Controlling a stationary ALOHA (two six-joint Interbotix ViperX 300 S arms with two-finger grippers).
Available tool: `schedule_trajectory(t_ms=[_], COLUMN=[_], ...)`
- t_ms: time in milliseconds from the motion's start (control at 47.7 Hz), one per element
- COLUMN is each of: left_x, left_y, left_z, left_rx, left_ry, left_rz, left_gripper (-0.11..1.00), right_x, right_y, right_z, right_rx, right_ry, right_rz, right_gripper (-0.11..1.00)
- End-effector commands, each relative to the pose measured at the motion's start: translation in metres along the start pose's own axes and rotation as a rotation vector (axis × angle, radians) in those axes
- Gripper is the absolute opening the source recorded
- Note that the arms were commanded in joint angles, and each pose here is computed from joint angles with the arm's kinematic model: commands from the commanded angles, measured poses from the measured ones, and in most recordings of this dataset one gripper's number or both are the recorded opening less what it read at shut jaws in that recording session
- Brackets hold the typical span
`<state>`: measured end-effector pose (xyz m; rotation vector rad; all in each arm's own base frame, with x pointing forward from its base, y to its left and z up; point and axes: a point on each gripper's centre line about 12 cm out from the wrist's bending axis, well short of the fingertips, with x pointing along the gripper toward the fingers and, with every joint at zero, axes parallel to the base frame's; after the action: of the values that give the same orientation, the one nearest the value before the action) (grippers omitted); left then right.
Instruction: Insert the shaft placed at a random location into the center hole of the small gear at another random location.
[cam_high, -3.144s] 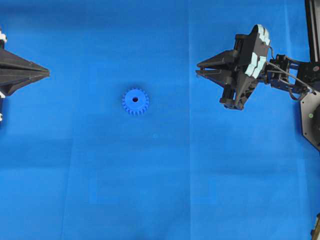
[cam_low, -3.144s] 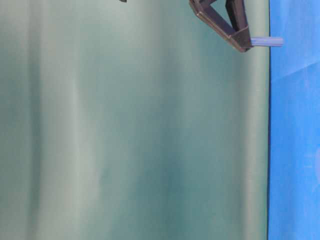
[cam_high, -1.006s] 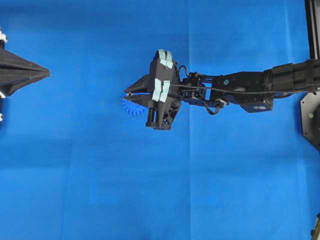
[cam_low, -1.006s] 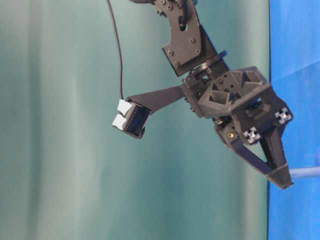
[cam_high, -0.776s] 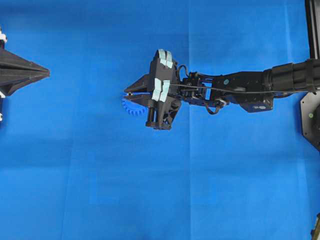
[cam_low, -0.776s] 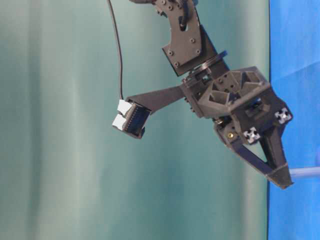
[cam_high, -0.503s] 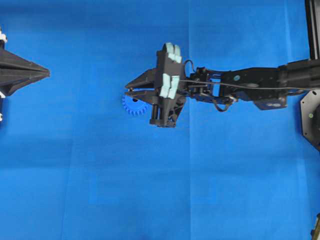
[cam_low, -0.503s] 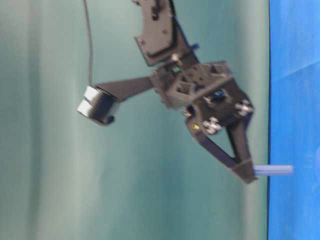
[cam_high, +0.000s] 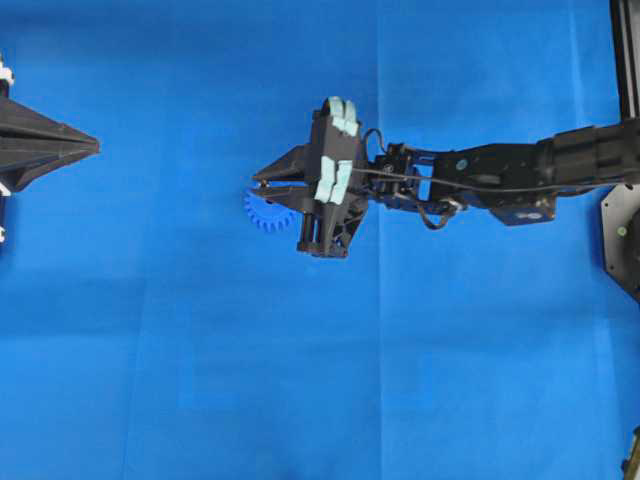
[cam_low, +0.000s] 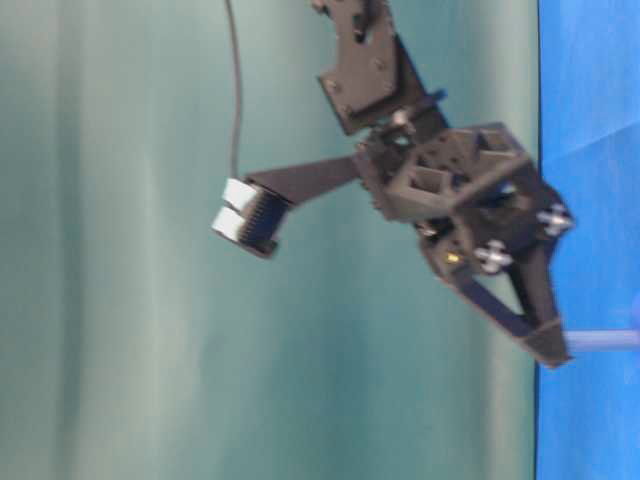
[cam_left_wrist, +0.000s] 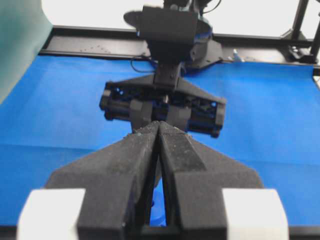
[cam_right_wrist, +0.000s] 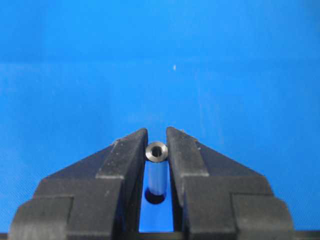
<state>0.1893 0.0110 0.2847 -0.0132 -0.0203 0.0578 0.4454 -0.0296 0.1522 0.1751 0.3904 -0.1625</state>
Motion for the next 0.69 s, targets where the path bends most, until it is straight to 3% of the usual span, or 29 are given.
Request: schedule_trajectory(t_ms=[0, 272, 671], left_x=[0.001, 0.001, 0.001], left_y=[0.000, 0.000, 0.000], left_z=[0.004, 0.004, 0.004], left_rx=[0.002, 0.002, 0.000], left_ry=[-0.011, -0.014, -0.012], left_rz=[0.003, 0.003, 0.003], left_gripper=[0.00, 0.00, 0.00], right_x=[0.002, 0.003, -0.028], right_y=[0.004, 0.003, 0.010], right_z=[0.012, 0.008, 0.050], right_rx=[0.011, 0.023, -0.029], right_ry=[-0.039, -0.029, -0.136], right_rz=[0.006, -0.001, 0.028], right_gripper=[0.03, 0.03, 0.03])
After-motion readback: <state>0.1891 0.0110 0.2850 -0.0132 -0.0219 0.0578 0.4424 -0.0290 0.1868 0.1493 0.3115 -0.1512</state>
